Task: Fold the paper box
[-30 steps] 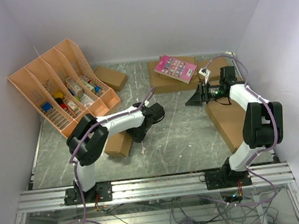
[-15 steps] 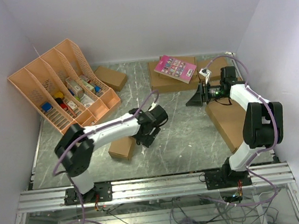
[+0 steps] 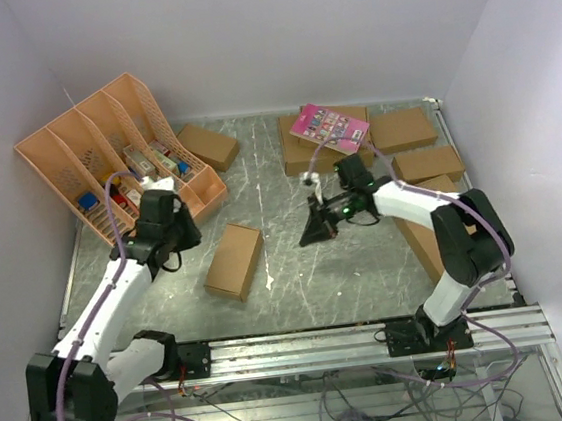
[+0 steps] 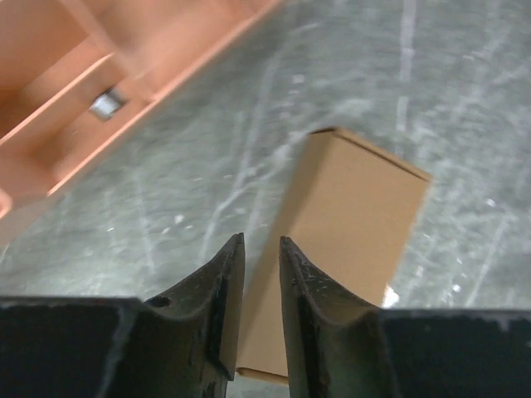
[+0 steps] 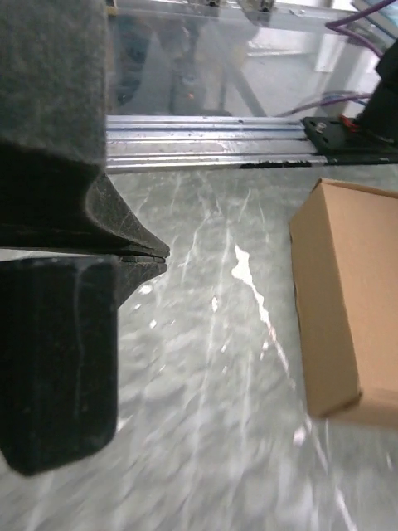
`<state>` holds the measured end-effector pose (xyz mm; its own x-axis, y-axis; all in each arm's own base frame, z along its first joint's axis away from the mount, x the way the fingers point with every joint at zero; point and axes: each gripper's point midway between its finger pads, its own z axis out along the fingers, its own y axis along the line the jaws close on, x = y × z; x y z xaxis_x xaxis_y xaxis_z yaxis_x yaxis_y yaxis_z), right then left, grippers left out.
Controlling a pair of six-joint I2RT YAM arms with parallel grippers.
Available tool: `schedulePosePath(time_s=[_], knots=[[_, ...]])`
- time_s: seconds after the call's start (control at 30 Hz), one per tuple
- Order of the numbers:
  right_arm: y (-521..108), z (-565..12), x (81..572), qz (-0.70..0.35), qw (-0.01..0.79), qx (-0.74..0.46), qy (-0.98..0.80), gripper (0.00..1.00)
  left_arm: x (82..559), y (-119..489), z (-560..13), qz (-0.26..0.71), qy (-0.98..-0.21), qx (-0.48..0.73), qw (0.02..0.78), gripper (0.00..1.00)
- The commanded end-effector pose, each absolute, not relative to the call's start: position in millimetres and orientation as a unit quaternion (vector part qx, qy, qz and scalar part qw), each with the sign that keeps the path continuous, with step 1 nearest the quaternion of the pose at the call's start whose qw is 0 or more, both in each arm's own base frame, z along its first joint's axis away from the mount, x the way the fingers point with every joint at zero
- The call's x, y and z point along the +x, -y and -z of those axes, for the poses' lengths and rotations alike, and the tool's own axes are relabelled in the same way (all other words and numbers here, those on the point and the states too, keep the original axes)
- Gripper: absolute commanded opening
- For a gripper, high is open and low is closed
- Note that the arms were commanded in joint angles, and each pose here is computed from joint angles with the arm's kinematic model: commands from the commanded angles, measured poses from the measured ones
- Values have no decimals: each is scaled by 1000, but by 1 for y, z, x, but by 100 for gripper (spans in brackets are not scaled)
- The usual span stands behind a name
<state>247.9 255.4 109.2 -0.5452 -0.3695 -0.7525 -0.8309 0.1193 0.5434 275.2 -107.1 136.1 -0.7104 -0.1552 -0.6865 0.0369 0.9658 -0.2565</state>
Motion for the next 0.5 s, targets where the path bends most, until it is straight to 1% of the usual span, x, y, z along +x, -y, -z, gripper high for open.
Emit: schedulePosePath(time_s=[0.0,0.13,0.23,0.33,0.47], knots=[[-310,-91,242,-501,227,-412,-726,0,283,93,-119,179,-908,-106,365,31],[-347,-71,230,-503,202,-345,-766,0,294,78,-97,154,-909,-168,348,28],[-359,-49,231,-483,176,-300,-803,0,291,87,-63,174,-913,-195,314,24],[-371,-35,224,-476,159,-289,-815,0,282,95,-38,192,-918,-205,281,20],[-391,-32,225,-470,171,-290,-816,0,273,107,-28,214,-919,-198,265,20]])
